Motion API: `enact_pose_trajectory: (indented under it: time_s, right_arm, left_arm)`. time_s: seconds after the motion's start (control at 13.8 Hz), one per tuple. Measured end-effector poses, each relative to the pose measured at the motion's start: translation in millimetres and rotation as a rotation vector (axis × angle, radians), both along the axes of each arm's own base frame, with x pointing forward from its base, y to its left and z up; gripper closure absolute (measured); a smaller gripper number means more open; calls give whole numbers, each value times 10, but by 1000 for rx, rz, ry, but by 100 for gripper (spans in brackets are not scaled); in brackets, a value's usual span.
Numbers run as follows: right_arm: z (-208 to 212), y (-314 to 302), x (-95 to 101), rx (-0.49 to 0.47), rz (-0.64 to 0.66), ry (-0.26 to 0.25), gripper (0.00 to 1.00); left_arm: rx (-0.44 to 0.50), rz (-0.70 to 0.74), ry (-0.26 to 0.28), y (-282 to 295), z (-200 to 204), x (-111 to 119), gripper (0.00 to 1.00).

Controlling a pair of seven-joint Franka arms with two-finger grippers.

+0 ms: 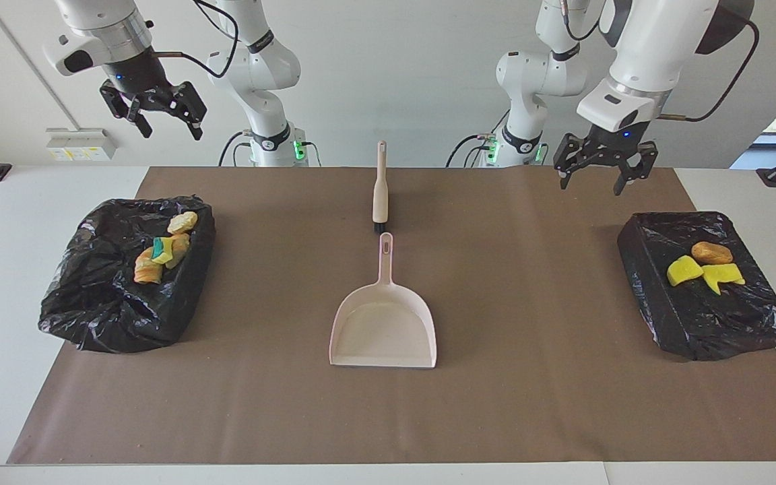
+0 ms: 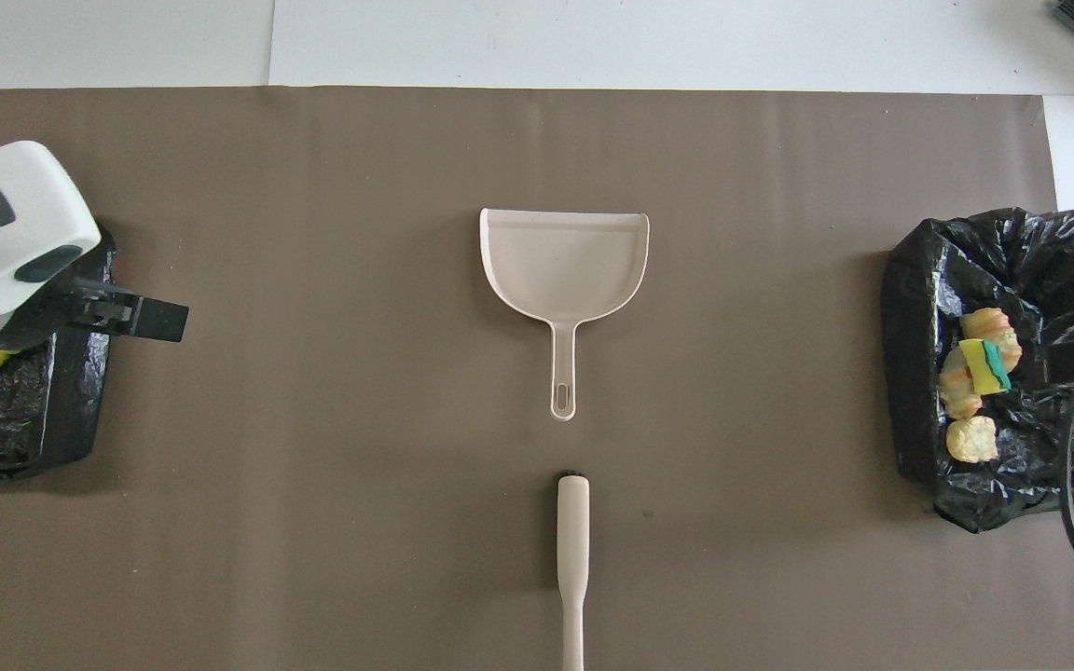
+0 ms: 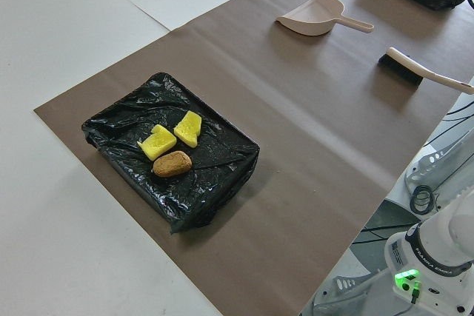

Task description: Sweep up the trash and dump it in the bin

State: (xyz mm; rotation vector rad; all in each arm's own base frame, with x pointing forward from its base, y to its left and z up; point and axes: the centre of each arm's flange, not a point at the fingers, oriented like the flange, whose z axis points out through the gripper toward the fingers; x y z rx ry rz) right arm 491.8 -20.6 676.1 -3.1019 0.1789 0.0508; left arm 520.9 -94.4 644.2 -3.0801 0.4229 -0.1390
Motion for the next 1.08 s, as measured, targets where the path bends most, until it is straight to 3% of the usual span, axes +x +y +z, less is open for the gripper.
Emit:
enact_pose_trajectory:
  time_s: [0.36, 0.72, 1.08]
  right_arm:
    - [0, 0, 0, 0, 0, 0, 0]
    - [0, 0, 0, 0, 0, 0, 0]
    - [0, 0, 0, 0, 0, 0, 0]
  left_arm:
    - [3, 11, 10, 387, 536, -151, 0]
    - [-11, 38, 59, 484, 712, 44, 0]
    - [-16, 61, 55, 601, 760, 69, 0]
